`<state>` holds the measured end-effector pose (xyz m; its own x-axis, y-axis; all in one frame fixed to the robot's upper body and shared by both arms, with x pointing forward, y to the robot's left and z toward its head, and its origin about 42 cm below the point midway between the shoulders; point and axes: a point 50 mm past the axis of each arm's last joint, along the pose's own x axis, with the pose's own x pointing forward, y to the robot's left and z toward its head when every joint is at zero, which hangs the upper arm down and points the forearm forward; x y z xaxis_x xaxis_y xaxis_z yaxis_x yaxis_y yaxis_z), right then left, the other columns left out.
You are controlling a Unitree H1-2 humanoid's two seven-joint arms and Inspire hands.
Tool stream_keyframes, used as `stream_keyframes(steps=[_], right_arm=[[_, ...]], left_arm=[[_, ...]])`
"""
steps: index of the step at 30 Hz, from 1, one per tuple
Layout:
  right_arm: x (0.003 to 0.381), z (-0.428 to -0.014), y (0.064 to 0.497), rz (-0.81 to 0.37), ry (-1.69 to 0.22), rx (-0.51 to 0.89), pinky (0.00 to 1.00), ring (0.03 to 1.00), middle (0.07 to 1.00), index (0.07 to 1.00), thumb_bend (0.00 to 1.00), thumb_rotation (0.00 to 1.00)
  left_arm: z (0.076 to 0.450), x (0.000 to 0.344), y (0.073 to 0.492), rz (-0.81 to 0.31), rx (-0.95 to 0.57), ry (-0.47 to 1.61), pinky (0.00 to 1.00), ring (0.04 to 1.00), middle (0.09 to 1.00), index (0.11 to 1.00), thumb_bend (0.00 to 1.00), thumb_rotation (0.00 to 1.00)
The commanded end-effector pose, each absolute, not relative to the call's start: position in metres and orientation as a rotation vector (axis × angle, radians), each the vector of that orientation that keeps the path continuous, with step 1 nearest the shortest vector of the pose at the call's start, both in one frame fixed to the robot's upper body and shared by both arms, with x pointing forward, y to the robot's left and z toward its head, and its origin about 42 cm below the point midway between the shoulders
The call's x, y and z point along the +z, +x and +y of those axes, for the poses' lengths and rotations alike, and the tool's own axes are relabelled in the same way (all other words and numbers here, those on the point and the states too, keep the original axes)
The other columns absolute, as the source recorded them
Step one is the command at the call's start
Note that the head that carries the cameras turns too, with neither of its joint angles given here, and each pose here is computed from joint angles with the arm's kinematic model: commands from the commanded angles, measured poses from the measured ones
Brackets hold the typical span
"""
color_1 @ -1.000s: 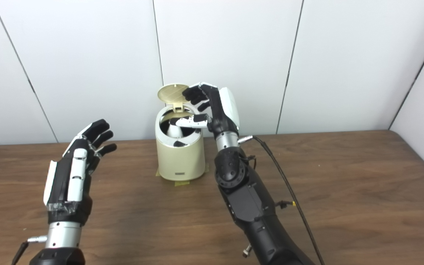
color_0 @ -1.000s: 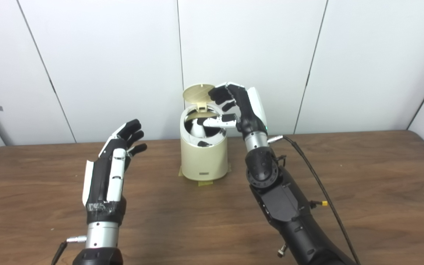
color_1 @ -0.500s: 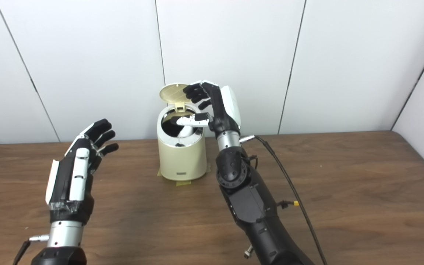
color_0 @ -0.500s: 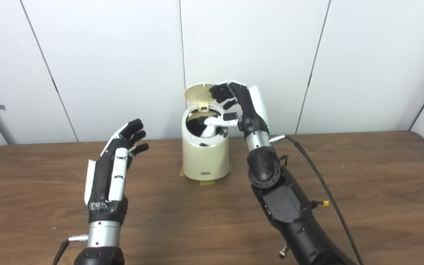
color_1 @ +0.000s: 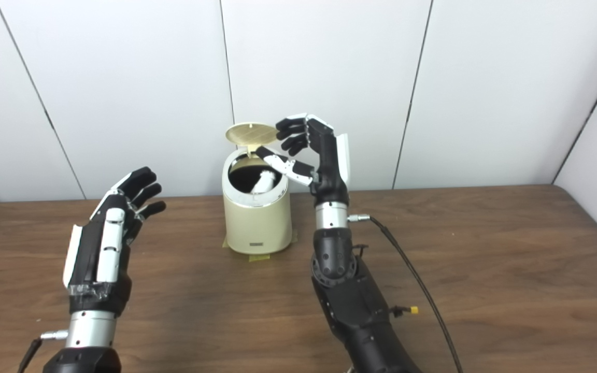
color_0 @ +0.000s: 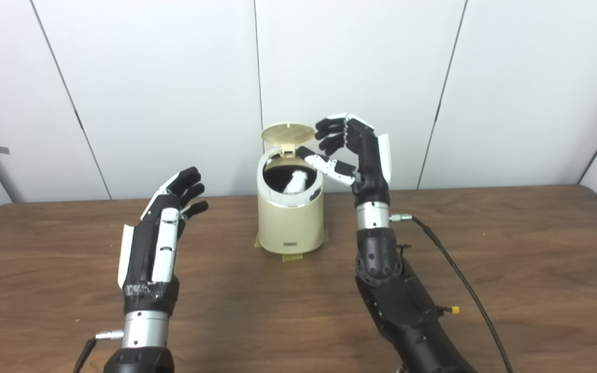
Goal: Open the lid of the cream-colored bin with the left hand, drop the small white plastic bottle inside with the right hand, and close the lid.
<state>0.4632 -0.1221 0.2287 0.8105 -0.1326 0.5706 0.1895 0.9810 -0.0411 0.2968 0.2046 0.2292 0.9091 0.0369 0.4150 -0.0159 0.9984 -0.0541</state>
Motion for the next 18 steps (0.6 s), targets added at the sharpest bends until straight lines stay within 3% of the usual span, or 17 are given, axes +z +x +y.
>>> stream_keyframes(steps=[1,4,9,11,13,14,15,16,18], right_arm=[[0.256,-0.124,0.461,-0.720,-0.036,-0.176,0.44,0.514,0.495,0.466,0.52,0.01],[0.253,-0.130,0.450,-0.721,0.018,-0.180,0.44,0.556,0.514,0.460,0.52,0.01],[0.252,-0.147,0.426,-0.724,0.037,-0.134,0.38,0.473,0.499,0.476,0.51,0.01],[0.253,-0.154,0.415,-0.708,0.024,-0.090,0.43,0.523,0.565,0.489,0.49,0.12],[0.251,-0.163,0.405,-0.687,0.022,-0.060,0.50,0.578,0.617,0.495,0.48,0.16],[0.248,-0.168,0.400,-0.676,0.027,-0.051,0.53,0.606,0.641,0.583,0.44,0.42],[0.246,-0.173,0.396,-0.669,0.032,-0.047,0.56,0.624,0.653,0.630,0.41,0.61],[0.243,-0.176,0.393,-0.661,0.041,-0.054,0.57,0.626,0.652,0.641,0.40,0.67],[0.237,-0.181,0.386,-0.641,0.056,-0.075,0.57,0.620,0.636,0.632,0.35,0.61]], left_arm=[[0.203,0.247,0.299,-0.510,0.018,-0.051,0.77,0.841,0.853,0.835,0.40,0.86],[0.203,0.247,0.299,-0.511,0.019,-0.050,0.77,0.841,0.852,0.832,0.39,0.86],[0.204,0.247,0.298,-0.511,0.018,-0.049,0.77,0.840,0.850,0.830,0.40,0.86],[0.205,0.247,0.298,-0.511,0.018,-0.048,0.77,0.841,0.851,0.829,0.40,0.86],[0.206,0.247,0.298,-0.510,0.018,-0.047,0.78,0.844,0.853,0.830,0.39,0.86],[0.207,0.247,0.298,-0.509,0.021,-0.048,0.77,0.842,0.851,0.830,0.39,0.85],[0.207,0.246,0.298,-0.509,0.023,-0.047,0.77,0.838,0.847,0.828,0.38,0.84],[0.207,0.246,0.298,-0.507,0.025,-0.048,0.76,0.835,0.844,0.825,0.37,0.83],[0.208,0.245,0.299,-0.503,0.026,-0.046,0.75,0.822,0.829,0.810,0.31,0.79]])
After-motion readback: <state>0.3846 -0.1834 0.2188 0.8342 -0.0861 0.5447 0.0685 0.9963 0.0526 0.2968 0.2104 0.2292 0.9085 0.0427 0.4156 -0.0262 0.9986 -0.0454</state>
